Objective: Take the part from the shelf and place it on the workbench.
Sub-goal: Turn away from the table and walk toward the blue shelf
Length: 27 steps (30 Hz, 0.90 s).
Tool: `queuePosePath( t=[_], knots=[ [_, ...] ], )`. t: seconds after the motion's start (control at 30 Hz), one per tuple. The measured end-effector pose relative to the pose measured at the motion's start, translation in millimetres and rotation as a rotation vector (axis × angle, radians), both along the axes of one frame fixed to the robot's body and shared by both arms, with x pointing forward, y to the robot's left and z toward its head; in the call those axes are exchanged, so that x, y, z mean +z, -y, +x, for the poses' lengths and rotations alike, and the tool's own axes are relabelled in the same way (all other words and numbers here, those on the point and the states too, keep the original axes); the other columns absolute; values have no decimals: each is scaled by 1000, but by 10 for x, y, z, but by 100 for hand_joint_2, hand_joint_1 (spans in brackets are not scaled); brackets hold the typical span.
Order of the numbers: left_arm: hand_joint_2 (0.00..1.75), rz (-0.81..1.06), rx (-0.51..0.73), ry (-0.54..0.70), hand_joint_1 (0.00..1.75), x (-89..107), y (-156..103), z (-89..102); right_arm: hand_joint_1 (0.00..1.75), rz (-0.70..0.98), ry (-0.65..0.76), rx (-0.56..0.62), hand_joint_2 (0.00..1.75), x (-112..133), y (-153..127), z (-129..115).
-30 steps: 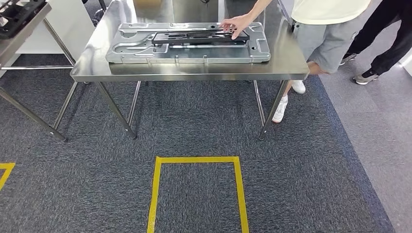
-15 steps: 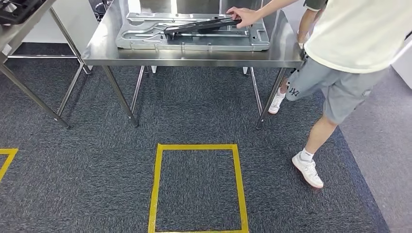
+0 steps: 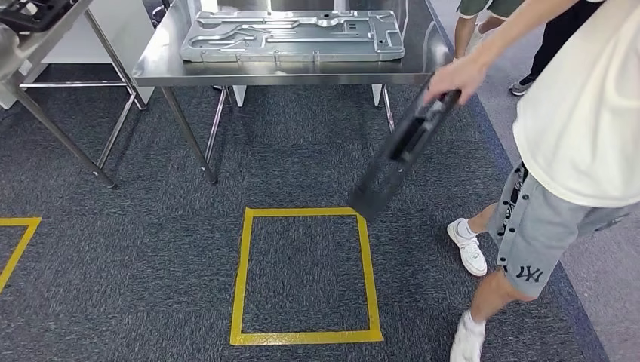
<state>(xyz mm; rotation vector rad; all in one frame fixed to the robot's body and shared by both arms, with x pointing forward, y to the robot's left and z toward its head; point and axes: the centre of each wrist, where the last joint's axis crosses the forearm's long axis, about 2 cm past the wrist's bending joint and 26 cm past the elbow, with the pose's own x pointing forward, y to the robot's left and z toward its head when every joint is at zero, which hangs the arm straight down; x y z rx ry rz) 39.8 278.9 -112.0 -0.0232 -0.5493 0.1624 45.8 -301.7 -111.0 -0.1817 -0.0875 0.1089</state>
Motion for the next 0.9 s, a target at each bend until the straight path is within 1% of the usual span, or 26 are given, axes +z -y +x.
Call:
queuePosePath(
  t=[0.17,0.43,0.67,0.9],
  knots=[
    [0,0,-6,15,0,8,-1,72,0,1,6,-9,0,1,3,6],
    [0,3,-22,4,0,0,-6,3,0,6,0,-19,0,-8,3,-70],
    [0,0,-28,9,0,3,20,23,0,9,18,-17,0,-2,45,-26],
    [0,16,-21,-7,0,0,-20,3,0,50,31,7,0,-5,37,-41]
  ],
)
